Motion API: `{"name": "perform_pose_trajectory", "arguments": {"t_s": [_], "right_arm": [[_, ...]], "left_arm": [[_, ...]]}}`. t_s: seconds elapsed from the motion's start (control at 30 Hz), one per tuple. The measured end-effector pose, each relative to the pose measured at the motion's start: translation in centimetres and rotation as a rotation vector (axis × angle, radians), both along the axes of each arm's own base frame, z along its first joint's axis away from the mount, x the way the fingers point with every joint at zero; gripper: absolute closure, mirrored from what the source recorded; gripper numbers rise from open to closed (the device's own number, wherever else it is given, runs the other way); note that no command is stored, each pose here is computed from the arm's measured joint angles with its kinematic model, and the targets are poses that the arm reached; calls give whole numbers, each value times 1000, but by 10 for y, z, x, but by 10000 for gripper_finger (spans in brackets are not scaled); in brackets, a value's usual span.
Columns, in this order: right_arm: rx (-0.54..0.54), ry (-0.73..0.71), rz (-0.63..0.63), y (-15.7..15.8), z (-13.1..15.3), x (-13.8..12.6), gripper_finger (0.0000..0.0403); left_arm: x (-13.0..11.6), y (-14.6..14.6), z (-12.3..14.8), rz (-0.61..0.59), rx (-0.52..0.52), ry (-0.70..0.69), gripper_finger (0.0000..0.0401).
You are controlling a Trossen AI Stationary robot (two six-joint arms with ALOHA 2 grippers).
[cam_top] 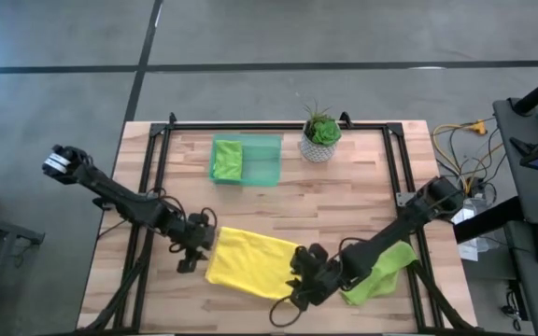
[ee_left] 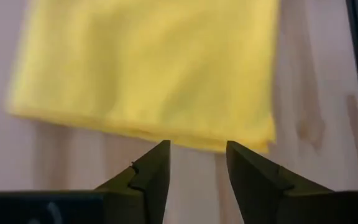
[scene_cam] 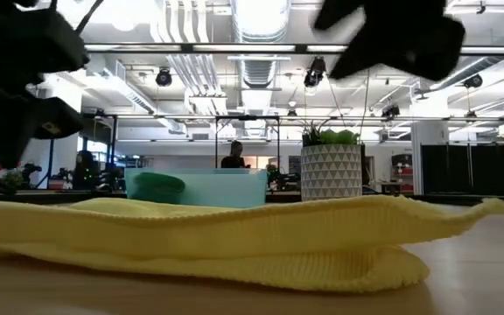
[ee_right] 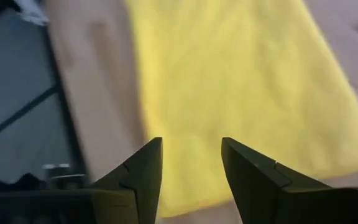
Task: Fold microfiber towels
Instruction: Fold the yellow microfiber towel
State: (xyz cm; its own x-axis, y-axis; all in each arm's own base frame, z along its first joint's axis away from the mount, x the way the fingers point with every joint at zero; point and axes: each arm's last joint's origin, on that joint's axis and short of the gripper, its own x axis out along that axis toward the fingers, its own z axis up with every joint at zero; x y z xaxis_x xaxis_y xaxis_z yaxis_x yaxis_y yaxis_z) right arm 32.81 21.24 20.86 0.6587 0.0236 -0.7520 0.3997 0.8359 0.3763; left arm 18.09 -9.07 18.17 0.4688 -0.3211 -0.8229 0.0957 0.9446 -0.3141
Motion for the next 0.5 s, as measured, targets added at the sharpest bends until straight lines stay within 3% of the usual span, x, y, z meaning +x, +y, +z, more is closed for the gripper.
{"name": "perform_pose_trajectory", "arguments": {"t_s": [0.17, 0.33, 0.5], "right_arm": [[5, 76, -52, -22, -22, 0, 235], [20, 72, -15, -51, -36, 0, 222], [16, 52, -25, -87, -40, -13, 215]], "left_arm": [[11, 28, 3, 83, 4, -30, 260], [23, 66, -3, 160, -20, -5, 260], [33, 92, -8, 163, -50, -18, 260]]}}
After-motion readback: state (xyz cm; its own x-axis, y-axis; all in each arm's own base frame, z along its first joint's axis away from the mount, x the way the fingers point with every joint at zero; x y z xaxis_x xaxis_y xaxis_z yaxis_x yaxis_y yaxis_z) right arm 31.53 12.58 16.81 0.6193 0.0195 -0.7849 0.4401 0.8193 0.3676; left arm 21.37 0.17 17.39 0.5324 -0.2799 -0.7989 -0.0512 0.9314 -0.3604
